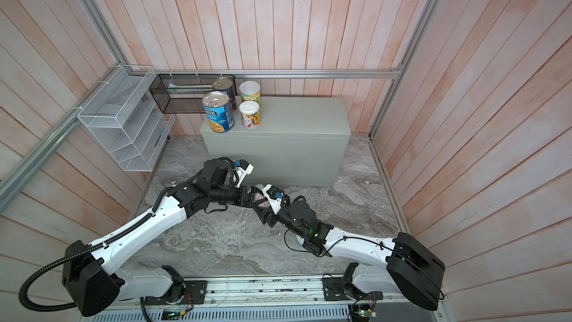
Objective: Place and organize the canned foods onto the counter
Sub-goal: 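Close the right gripper on the pink can while the left gripper releases and withdraws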
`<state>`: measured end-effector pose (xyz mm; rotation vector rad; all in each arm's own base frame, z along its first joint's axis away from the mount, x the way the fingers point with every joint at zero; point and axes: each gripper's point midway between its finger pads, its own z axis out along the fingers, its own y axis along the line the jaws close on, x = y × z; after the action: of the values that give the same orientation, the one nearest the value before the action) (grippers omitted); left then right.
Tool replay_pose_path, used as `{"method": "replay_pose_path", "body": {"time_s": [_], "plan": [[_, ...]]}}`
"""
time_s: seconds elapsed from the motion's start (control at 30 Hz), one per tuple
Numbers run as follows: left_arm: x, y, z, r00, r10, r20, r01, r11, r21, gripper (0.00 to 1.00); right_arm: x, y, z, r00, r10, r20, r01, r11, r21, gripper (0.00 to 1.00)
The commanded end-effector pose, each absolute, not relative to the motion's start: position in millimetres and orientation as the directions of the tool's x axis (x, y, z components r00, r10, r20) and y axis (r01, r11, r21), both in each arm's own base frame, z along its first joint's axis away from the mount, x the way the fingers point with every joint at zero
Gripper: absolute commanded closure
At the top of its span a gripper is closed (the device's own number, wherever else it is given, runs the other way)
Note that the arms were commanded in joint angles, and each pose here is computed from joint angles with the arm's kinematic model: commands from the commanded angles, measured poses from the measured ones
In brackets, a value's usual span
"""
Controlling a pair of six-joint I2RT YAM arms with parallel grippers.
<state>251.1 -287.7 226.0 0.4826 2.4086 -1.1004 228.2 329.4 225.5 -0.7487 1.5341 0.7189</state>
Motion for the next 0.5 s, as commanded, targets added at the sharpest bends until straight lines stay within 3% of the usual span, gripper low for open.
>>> {"method": "replay_pose_path", "body": {"time_s": [0.0, 0.47], "plan": [[256.1, -281.9, 228.5, -0.821, 0.112, -0.559, 0.490, 0.639, -0.592, 0.00, 234.2, 323.4, 251.2, -0.026, 0.039, -0.999, -0.778, 0.627, 0.044, 0.41], [265.7, -262.9, 235.2, -0.802, 0.048, -0.596, 0.457, 0.692, -0.559, 0.00, 244.4, 304.7, 249.3, -0.053, 0.068, -0.996, -0.721, 0.688, 0.085, 0.41]]}}
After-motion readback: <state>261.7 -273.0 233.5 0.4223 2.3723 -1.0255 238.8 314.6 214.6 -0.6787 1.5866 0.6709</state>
